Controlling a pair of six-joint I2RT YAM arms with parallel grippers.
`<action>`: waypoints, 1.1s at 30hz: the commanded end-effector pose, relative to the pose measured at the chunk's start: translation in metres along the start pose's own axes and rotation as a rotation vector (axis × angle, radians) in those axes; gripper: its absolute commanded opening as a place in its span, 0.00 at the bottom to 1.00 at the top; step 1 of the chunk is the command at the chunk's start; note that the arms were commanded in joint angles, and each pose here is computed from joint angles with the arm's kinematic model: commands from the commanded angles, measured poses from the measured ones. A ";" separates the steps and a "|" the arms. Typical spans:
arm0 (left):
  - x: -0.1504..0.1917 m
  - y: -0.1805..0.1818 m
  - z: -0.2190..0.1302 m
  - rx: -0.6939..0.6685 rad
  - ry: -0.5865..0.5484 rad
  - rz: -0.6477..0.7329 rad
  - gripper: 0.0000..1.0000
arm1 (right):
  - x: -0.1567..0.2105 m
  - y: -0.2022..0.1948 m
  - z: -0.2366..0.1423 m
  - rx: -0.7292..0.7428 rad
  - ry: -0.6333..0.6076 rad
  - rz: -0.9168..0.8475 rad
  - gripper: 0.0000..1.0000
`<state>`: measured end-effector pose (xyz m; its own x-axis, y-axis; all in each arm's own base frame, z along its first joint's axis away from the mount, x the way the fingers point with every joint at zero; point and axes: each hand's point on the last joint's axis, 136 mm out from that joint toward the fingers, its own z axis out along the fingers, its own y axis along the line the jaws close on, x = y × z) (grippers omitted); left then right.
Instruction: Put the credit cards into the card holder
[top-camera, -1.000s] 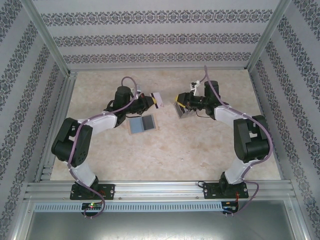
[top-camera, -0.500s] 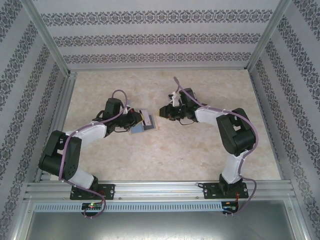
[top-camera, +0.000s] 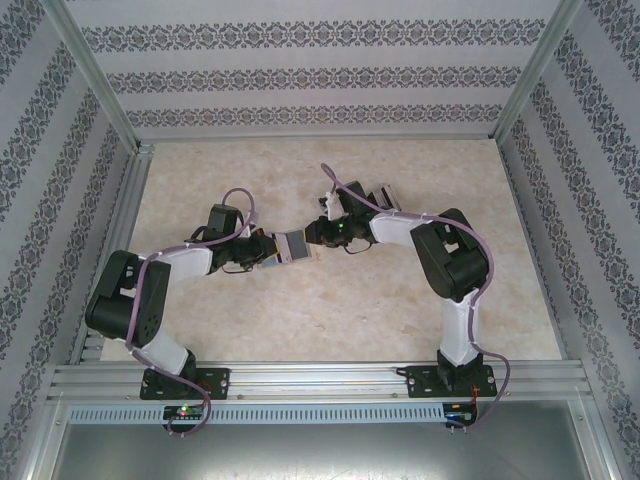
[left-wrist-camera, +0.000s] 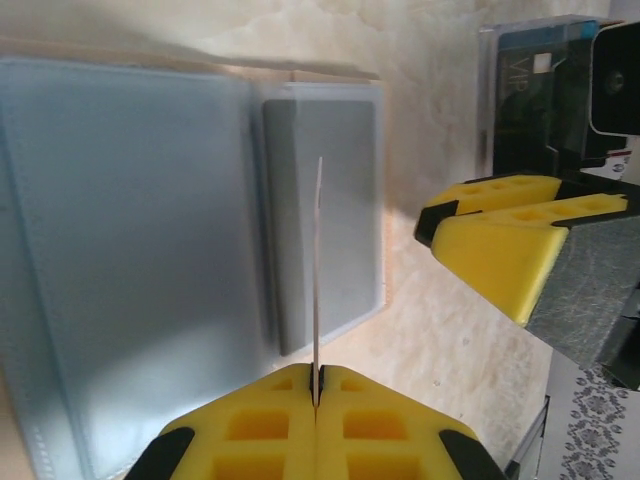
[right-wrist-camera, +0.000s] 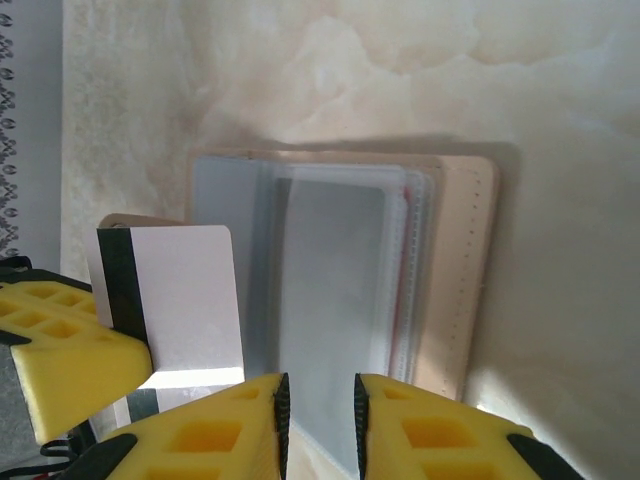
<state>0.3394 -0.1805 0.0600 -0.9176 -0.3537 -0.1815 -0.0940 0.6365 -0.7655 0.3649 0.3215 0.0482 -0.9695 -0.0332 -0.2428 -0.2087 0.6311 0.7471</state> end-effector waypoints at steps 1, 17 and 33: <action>-0.003 0.002 0.003 0.020 0.012 0.033 0.00 | 0.000 0.001 0.007 0.015 0.013 -0.030 0.27; -0.012 0.007 0.014 0.030 0.036 0.017 0.00 | 0.005 -0.008 0.017 0.039 0.062 -0.025 0.28; -0.018 0.026 0.022 0.021 0.047 -0.004 0.00 | 0.008 -0.010 0.018 0.045 0.077 -0.025 0.28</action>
<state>0.3539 -0.1793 0.0376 -0.9391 -0.3222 -0.1193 -0.1033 0.5959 -0.7964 0.3649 0.3269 0.0352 -0.9723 -0.0807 -0.2194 -0.2178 0.6530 0.7254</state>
